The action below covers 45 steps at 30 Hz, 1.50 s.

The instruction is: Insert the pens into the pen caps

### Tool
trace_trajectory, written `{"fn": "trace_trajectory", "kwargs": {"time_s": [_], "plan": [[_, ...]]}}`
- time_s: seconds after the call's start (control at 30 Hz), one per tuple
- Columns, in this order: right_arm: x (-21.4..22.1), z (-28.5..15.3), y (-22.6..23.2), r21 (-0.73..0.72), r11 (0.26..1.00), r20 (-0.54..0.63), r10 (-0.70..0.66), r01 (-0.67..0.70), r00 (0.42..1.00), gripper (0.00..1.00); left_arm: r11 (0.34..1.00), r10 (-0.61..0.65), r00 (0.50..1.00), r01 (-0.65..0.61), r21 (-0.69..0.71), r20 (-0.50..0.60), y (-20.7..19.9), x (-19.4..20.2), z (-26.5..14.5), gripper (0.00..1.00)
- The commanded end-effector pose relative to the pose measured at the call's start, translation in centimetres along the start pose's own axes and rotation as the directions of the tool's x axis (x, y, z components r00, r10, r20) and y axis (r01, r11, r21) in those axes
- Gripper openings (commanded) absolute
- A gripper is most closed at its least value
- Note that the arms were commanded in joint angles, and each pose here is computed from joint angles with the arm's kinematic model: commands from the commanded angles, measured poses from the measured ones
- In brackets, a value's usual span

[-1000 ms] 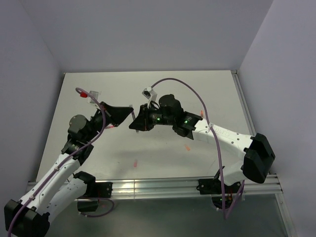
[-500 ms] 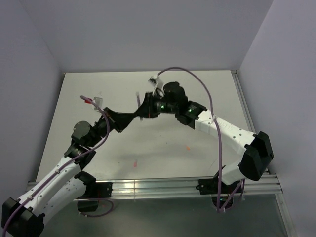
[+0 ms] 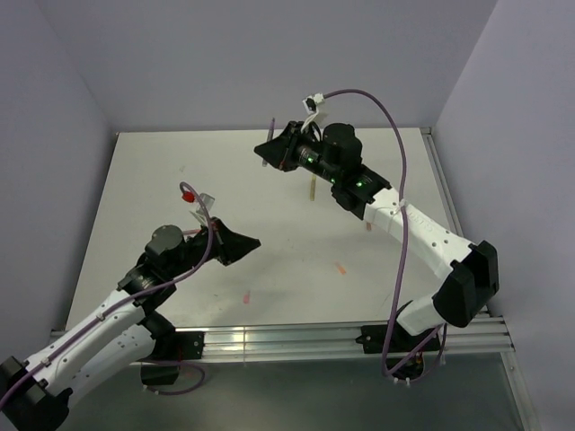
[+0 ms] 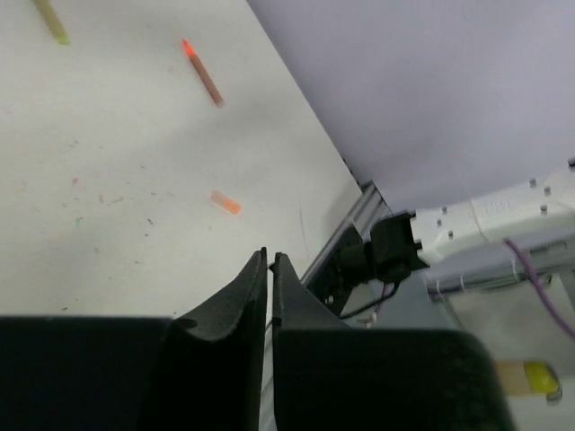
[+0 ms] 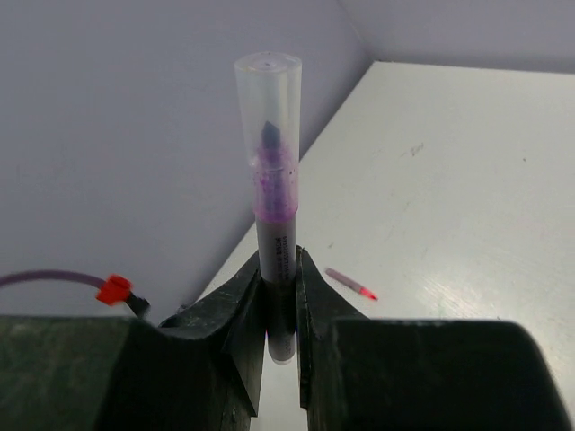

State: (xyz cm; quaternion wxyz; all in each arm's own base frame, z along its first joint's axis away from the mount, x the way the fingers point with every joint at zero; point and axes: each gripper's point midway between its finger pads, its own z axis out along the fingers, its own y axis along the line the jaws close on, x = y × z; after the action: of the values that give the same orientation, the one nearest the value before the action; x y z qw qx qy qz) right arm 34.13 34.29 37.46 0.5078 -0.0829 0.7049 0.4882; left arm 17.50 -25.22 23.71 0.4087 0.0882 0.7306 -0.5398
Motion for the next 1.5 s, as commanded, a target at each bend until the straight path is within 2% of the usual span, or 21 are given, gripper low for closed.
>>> {"fn": "trace_trajectory", "kwargs": {"time_s": [0.0,0.03,0.07,0.13,0.17,0.2,0.23,0.37,0.5,0.53,0.67,0.87,1.0,1.2,1.47], "plan": [[-1.4,-2.0,1.5,-0.029,0.998,0.046,-0.048,0.049,0.998,0.0,0.991,0.039,0.988,-0.018,-0.134,0.15,0.1,-4.4,-0.9,0.12],[-1.3,-2.3,1.4,-0.026,0.998,0.04,-0.057,0.058,0.998,0.0,0.986,0.046,0.979,-0.013,-0.167,0.198,0.2,-5.5,-1.6,0.17],[-0.9,-3.1,1.5,-0.03,0.997,0.033,-0.064,0.065,0.997,0.0,0.972,0.053,0.97,0.004,-0.234,0.238,0.9,-6.5,-2.2,0.32],[0.0,-4.5,2.6,-0.089,0.994,0.003,-0.071,0.071,0.997,0.0,0.965,0.072,0.957,0.003,-0.261,0.279,0.7,-8.0,-3.0,0.43],[1.6,-5.0,2.3,-0.099,0.994,-0.037,-0.057,0.053,0.998,0.0,0.96,0.088,0.943,0.005,-0.279,0.32,0.2,-9.5,-3.5,0.53],[2.1,-5.4,2.6,-0.124,0.991,-0.048,-0.054,0.048,0.997,0.0,0.959,0.105,0.936,-0.006,-0.282,0.336,0.0,-10.3,-3.8,0.58],[2.9,-6.2,3.5,-0.174,0.984,-0.076,-0.057,0.043,0.995,0.0,0.959,0.117,0.932,-0.017,-0.282,0.344,-0.4,-11.0,-3.9,0.61],[8.1,-7.6,4.8,-0.221,0.974,-0.181,-0.087,0.046,0.98,0.0,0.964,0.173,0.906,-0.075,-0.257,0.386,-3.1,-14.7,-4.7,0.67],[11.3,-8.8,7.1,-0.292,0.956,-0.238,-0.104,0.031,0.966,0.0,0.971,0.203,0.914,-0.141,-0.195,0.351,-5.1,-16.0,-4.1,0.71],[11.8,-8.9,7.4,-0.304,0.952,-0.247,-0.108,0.029,0.963,0.0,0.975,0.203,0.926,-0.16,-0.157,0.318,-5.6,-15.7,-3.6,0.75],[12.9,-9.3,8.5,-0.339,0.941,-0.262,-0.114,0.019,0.958,0.0,0.977,0.211,0.938,-0.21,-0.032,0.276,-7.8,-15.8,-3.2,0.72],[12.9,-9.2,9.6,-0.37,0.929,-0.263,-0.123,0.018,0.957,0.0,0.978,0.183,0.969,-0.196,0.066,0.167,-7.7,-14.3,-2.1,0.68],[13.3,-8.8,9.9,-0.378,0.926,-0.276,-0.126,0.013,0.953,0.0,0.97,0.188,0.968,-0.21,0.122,0.168,-8.5,-14.0,-2.1,0.68],[13.6,-8.3,10.1,-0.377,0.926,-0.284,-0.129,0.013,0.95,0.0,0.964,0.188,0.973,-0.209,0.165,0.133,-8.8,-13.5,-1.9,0.67],[13.1,-7.8,10.5,-0.38,0.925,-0.28,-0.131,0.015,0.951,0.0,0.971,0.168,0.982,-0.18,0.155,0.087,-7.6,-12.5,-1.3,0.63]]}}
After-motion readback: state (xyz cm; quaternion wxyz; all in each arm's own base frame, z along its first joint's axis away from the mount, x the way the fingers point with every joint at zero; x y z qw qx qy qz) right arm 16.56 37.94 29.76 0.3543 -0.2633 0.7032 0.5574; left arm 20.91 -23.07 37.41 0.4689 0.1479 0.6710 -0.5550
